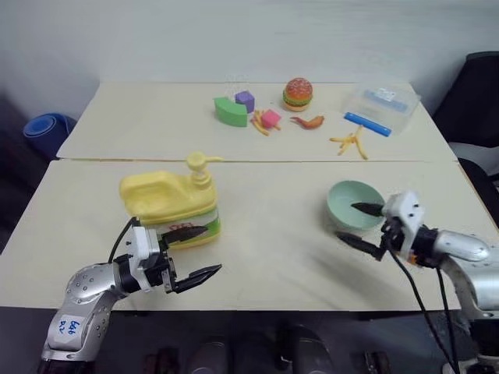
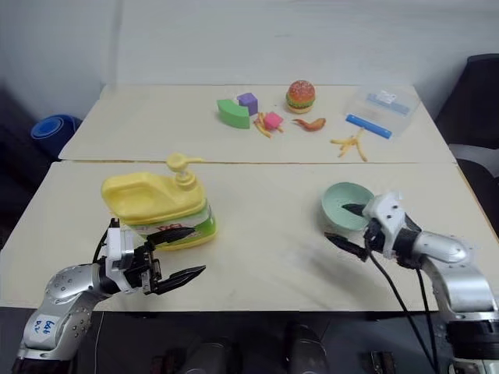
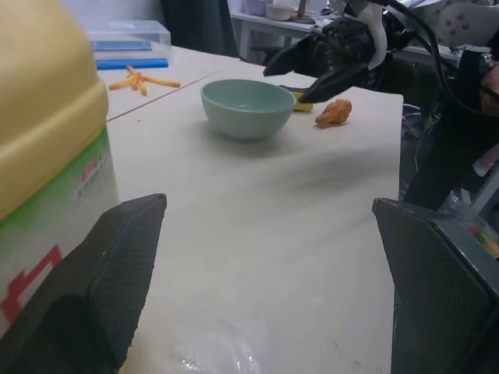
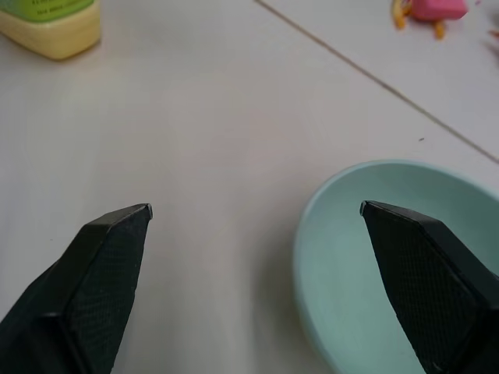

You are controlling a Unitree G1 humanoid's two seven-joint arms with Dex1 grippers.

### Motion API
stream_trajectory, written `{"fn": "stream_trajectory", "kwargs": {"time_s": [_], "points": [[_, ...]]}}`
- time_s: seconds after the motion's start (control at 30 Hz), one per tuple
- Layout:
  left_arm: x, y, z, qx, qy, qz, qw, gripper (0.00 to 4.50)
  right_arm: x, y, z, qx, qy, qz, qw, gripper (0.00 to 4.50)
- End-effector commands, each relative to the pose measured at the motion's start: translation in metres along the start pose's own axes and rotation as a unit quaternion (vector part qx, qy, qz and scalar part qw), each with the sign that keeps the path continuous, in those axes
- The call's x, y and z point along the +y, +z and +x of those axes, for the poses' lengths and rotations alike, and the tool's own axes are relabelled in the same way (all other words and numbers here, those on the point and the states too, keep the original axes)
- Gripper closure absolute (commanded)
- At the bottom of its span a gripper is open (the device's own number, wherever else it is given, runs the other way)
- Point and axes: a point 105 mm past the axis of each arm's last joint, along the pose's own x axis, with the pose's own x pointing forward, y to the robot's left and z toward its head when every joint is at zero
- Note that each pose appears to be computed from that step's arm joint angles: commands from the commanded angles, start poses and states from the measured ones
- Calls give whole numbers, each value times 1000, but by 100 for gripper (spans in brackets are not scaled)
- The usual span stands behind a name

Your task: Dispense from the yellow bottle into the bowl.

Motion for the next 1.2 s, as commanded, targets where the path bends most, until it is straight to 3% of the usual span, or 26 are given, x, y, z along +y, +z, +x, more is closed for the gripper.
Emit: {"fn": "stream_trajectory", "kwargs": {"time_s": [0.03, 0.13, 0.23, 0.37, 0.57, 0.6, 0.67, 0.8, 0.9, 1.0, 1.13, 1.2], "points": [[-1, 11, 3, -11, -5, 21, 1000, 0, -6, 2, 15, 5, -25, -7, 1000, 4], [0, 14, 0, -11, 6, 29, 1000, 0, -13, -15, 43, 31, -72, 14, 997, 4], [-2, 15, -2, -10, 11, 32, 999, 0, -13, -17, 54, 33, -77, 22, 996, 63], [-1, 18, -7, -6, 27, 46, 999, 0, -13, -16, 64, 40, -77, 25, 996, 199], [-3, 35, -15, -18, 52, 51, 997, 0, -13, 7, 72, 14, -60, -4, 998, 423], [-4, 39, -16, -21, 53, 49, 997, 0, -13, 10, 72, 12, -55, -10, 998, 447], [-6, 50, -19, -40, 59, 33, 997, 0, -13, 15, 72, 8, -45, -29, 999, 447], [-9, 116, -39, -183, 88, -52, 978, 121, 9, 59, 70, -65, 57, -81, 993, 450], [-7, 138, -46, -183, 81, -42, 979, 218, 26, 83, 66, -84, 131, -138, 978, 450], [13, 158, -44, -191, 102, -2, 976, 319, 41, 96, 66, -82, 193, -180, 961, 450], [36, 169, -22, -175, 95, 50, 979, 447, 58, 120, 67, -73, 253, -240, 935, 450], [47, 167, -9, -160, 86, 67, 981, 447, 69, 135, 69, -69, 279, -263, 921, 450]]}}
